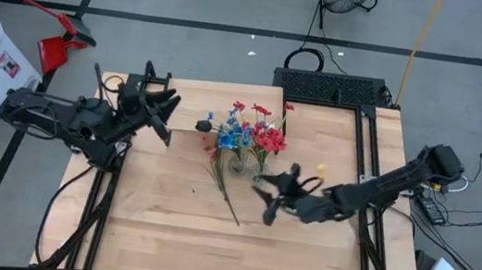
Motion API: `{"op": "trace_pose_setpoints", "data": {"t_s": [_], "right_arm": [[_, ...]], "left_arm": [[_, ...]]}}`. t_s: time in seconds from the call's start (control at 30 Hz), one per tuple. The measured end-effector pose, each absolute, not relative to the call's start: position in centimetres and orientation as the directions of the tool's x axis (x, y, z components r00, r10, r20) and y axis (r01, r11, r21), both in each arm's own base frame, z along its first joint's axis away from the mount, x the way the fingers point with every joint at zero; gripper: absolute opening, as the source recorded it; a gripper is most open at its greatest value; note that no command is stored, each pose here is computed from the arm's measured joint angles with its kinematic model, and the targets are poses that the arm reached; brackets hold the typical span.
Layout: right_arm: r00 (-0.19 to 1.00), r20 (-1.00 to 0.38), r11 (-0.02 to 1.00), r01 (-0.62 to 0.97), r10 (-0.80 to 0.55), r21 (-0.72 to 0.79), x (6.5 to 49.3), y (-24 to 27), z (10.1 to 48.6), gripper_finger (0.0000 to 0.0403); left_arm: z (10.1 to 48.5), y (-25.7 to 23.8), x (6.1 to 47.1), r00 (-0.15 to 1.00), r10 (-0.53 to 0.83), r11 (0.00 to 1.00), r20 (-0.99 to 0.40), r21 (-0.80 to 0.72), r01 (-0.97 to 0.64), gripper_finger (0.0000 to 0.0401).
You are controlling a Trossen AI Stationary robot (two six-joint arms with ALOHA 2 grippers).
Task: Pick and place flowers into a vace then onto a shelf
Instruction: Put the pink flowers into the left transparent vase
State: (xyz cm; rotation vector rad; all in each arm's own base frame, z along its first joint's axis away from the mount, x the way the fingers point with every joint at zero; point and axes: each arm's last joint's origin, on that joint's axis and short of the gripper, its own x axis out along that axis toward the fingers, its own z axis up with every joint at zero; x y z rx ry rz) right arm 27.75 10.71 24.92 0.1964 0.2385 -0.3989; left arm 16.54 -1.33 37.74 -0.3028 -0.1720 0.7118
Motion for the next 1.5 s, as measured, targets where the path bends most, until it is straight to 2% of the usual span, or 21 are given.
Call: {"op": "trace_pose_setpoints", "data": {"t_s": [0.3,0.63,0.87,1.1,1.2,1.5], "right_arm": [[0.835,-0.526,0.873,0.370,-0.163,0.316,34.2,10.5,22.3,0.0169],[0.756,-0.655,0.847,0.352,-0.007,0.398,37.8,8.3,18.3,0.0169],[0.726,-0.688,0.879,0.324,0.007,0.350,39.2,8.2,16.9,0.0169],[0.654,-0.756,0.869,0.376,-0.002,0.323,38.8,8.1,15.5,0.0169],[0.665,-0.747,0.888,0.337,0.010,0.312,39.0,8.1,15.5,0.0169],[0.605,-0.794,0.876,0.350,0.058,0.330,38.9,8.4,13.5,0.0169]], "left_arm": [[37.5,-0.7,14.2,0.807,0.591,0.768,0.001,-0.306,-0.562,0.0147],[36.0,-0.7,13.7,0.807,0.579,0.749,-0.118,-0.315,-0.583,0.0147],[36.0,-0.7,13.7,0.817,0.563,0.757,-0.122,-0.320,-0.570,0.0147],[35.9,-0.7,13.7,0.817,0.564,0.757,-0.122,-0.318,-0.570,0.0147],[35.9,-0.7,13.7,0.815,0.566,0.761,-0.123,-0.303,-0.574,0.0147],[35.9,-0.7,13.7,0.814,0.567,0.765,-0.126,-0.287,-0.577,0.0147]]}}
